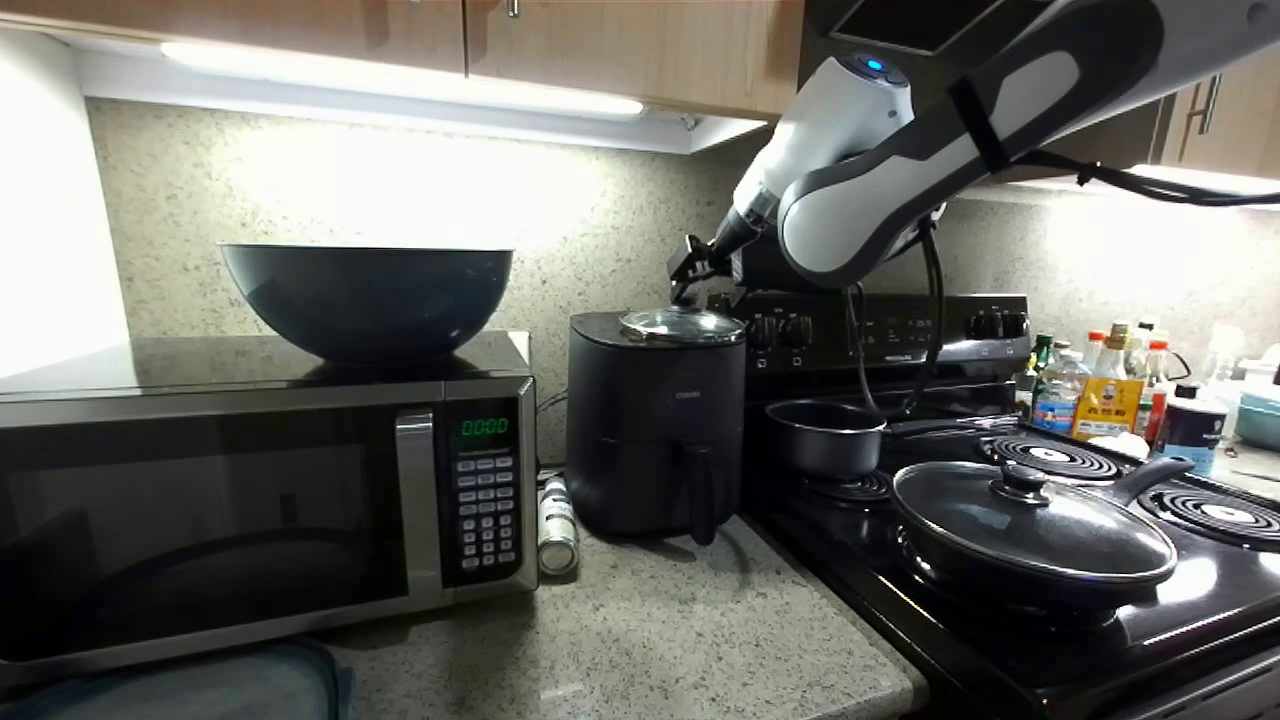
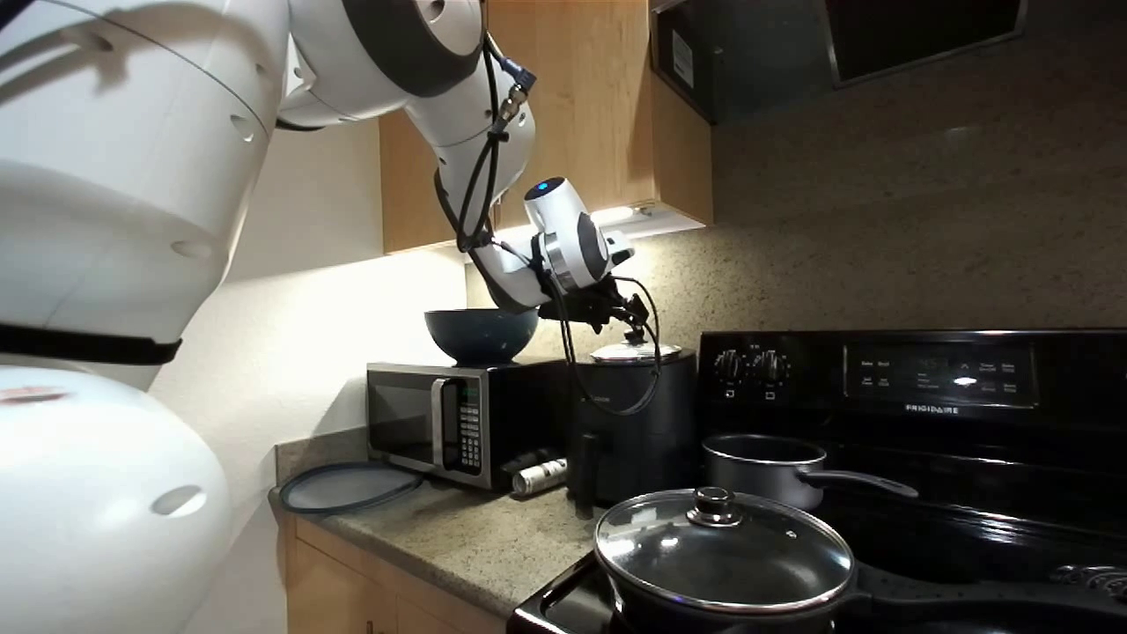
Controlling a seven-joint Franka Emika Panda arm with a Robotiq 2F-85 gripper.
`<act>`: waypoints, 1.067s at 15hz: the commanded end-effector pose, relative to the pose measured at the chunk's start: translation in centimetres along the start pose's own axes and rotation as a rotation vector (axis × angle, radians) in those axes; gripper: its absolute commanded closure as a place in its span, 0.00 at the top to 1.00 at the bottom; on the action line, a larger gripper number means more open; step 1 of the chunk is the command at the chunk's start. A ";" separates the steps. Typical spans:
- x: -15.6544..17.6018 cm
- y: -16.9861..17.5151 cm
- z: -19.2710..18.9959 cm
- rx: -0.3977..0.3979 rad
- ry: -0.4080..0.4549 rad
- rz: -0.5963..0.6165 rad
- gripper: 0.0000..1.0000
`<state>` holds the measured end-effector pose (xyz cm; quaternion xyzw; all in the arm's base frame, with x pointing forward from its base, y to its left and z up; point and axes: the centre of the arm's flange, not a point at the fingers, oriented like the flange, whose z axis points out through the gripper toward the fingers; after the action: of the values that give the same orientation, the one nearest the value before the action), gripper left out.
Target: Cover the pot on the stove with the lid on the air fryer
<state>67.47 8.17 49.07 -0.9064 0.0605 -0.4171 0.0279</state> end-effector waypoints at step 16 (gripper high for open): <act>3.7 -1.8 4.2 -0.039 0.062 -0.060 1.00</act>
<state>71.95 8.98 49.55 -0.8936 0.0480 -0.4462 0.0102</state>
